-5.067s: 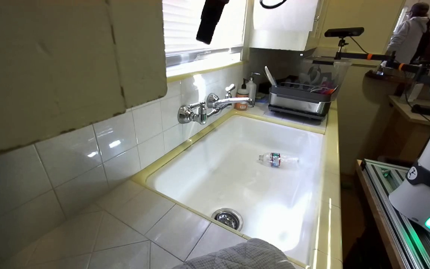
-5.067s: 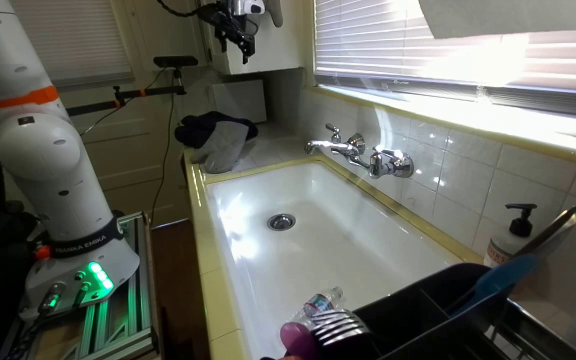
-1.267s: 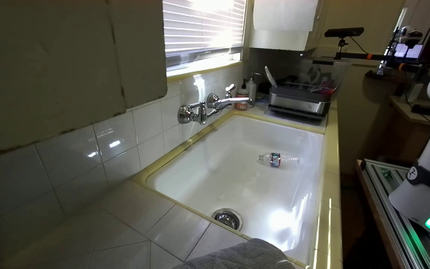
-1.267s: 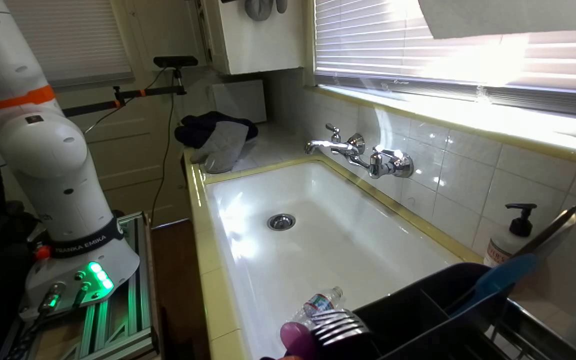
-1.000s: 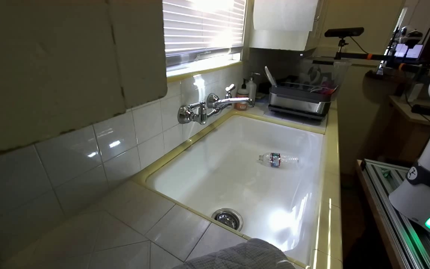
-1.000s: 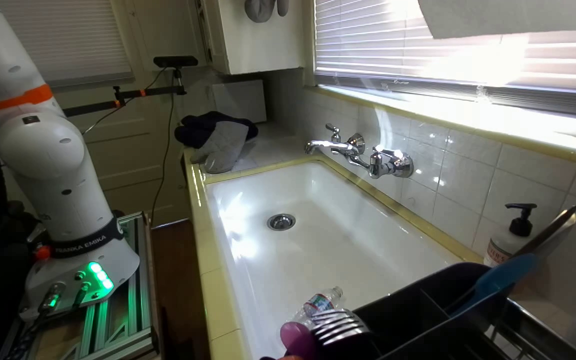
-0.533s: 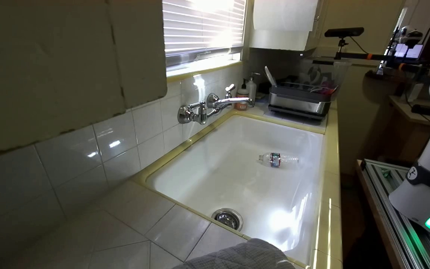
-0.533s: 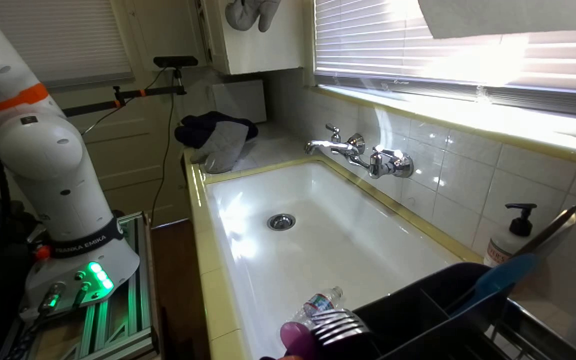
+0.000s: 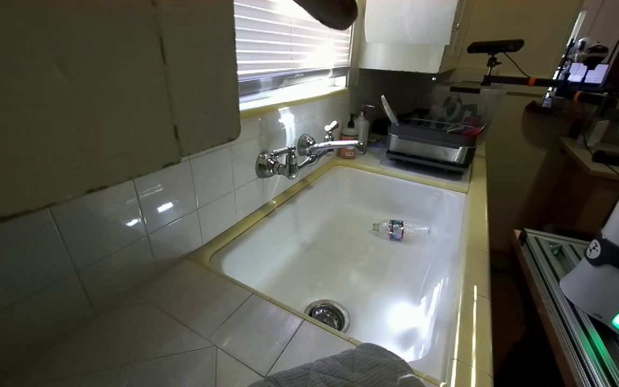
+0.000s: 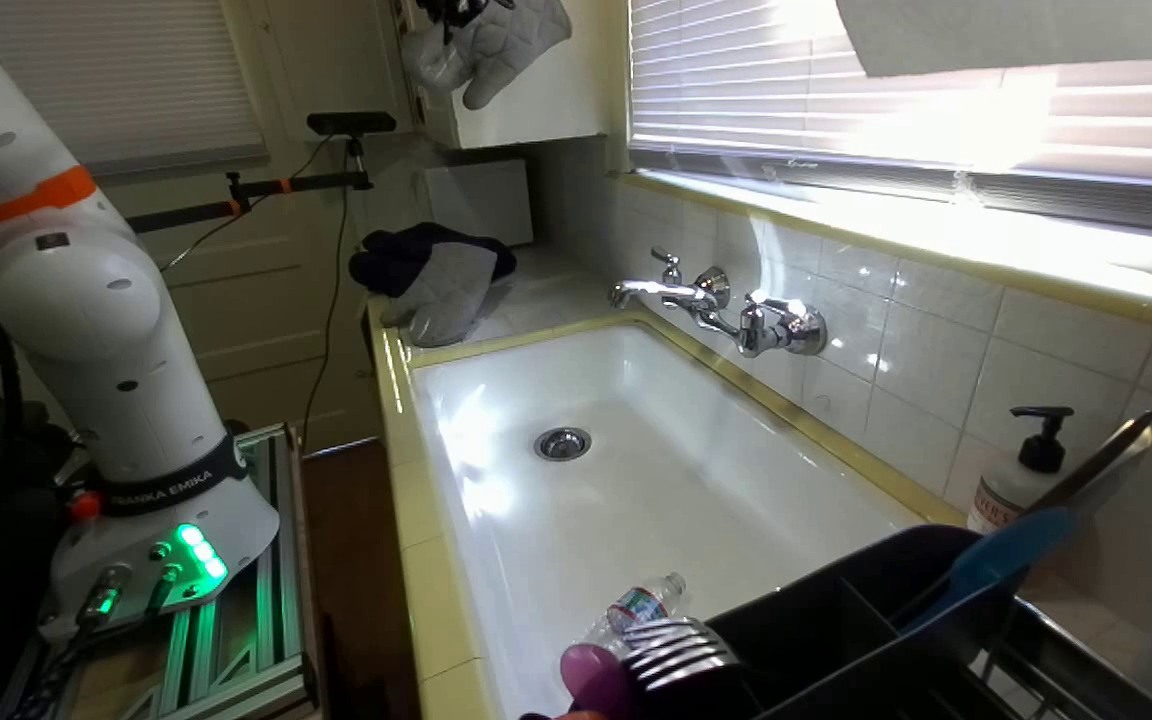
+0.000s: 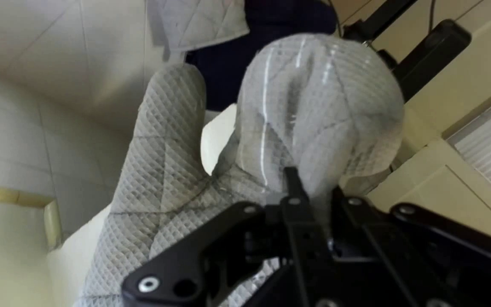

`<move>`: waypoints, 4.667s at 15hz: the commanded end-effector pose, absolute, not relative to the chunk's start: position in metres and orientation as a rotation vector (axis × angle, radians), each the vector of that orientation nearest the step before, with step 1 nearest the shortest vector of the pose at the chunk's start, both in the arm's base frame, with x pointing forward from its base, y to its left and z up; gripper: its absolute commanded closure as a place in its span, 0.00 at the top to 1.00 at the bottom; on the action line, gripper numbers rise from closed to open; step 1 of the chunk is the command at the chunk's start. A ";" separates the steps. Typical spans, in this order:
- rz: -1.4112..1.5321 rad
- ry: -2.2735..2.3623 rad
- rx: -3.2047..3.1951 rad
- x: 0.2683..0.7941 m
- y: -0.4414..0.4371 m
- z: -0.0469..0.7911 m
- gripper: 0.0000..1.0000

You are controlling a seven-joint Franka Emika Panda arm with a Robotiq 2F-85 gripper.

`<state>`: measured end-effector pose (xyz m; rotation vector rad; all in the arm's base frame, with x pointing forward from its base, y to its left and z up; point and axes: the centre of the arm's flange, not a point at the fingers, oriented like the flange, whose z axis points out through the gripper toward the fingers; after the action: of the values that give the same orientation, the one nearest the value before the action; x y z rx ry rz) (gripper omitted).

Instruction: Unhang the oven mittens

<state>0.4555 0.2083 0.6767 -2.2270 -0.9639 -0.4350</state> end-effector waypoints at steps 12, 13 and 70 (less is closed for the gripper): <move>-0.043 -0.899 -2.230 0.444 0.217 0.628 0.13; -0.043 -0.899 -2.230 0.444 0.217 0.628 0.13; 0.647 -0.764 -2.128 0.486 0.372 0.406 0.83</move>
<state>0.4790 0.3652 0.4078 -2.1306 -0.7308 0.6581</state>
